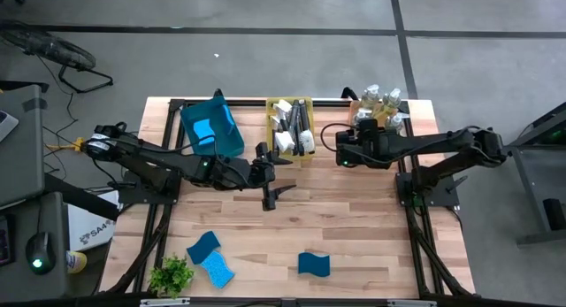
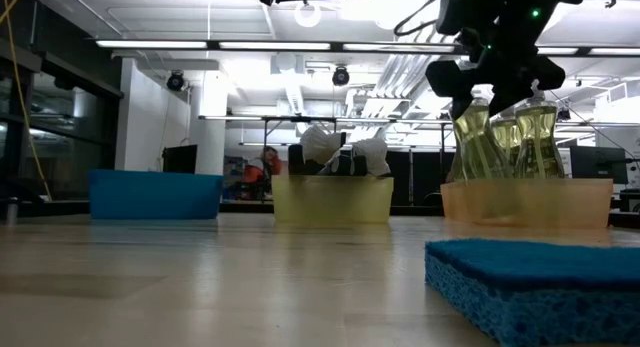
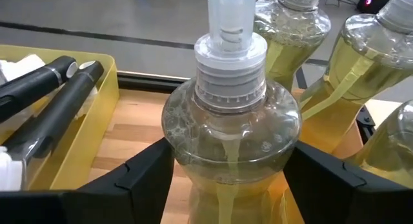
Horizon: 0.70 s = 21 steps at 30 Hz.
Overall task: Pick & Place Kitchen Sink Supplies
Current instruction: Put the green dishwashing liquid dispenser into the orange bin
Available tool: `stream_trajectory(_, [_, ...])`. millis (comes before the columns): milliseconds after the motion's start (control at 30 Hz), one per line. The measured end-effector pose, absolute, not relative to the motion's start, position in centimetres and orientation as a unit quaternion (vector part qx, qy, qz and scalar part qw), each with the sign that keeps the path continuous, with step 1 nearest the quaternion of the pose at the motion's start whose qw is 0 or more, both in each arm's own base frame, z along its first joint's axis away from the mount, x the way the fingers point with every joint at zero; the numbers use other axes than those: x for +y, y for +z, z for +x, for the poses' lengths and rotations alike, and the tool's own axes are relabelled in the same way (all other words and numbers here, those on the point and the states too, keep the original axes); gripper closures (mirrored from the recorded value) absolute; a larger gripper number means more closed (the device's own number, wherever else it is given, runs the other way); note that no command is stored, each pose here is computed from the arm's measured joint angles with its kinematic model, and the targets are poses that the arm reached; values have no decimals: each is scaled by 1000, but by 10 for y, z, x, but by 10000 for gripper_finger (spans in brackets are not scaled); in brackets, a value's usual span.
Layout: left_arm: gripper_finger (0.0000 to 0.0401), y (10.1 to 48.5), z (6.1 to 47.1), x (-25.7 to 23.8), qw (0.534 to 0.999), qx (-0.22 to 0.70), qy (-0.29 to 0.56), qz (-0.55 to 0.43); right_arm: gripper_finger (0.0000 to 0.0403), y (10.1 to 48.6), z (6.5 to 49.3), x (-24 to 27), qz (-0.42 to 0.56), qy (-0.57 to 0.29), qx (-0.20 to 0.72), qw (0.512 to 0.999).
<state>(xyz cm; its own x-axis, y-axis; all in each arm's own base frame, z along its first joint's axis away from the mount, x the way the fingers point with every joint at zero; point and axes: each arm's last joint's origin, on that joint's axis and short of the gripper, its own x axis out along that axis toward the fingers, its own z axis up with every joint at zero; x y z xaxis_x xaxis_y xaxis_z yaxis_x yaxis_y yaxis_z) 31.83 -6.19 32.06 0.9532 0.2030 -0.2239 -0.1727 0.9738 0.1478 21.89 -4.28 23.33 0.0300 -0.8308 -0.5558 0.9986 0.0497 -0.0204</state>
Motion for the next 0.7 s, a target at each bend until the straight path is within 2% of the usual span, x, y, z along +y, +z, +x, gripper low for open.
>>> stream_trajectory(367, [94,321,319,-63,988,118,75,58,138,231,218,-46,219,-656,242,681])
stream_trajectory(433, [94,321,319,-63,989,118,73,57,130,227,215,-46,244,-645,276,670])
stream_trajectory(700, [94,321,319,-63,989,119,70,55,85,232,210,-48,276,-636,285,662])
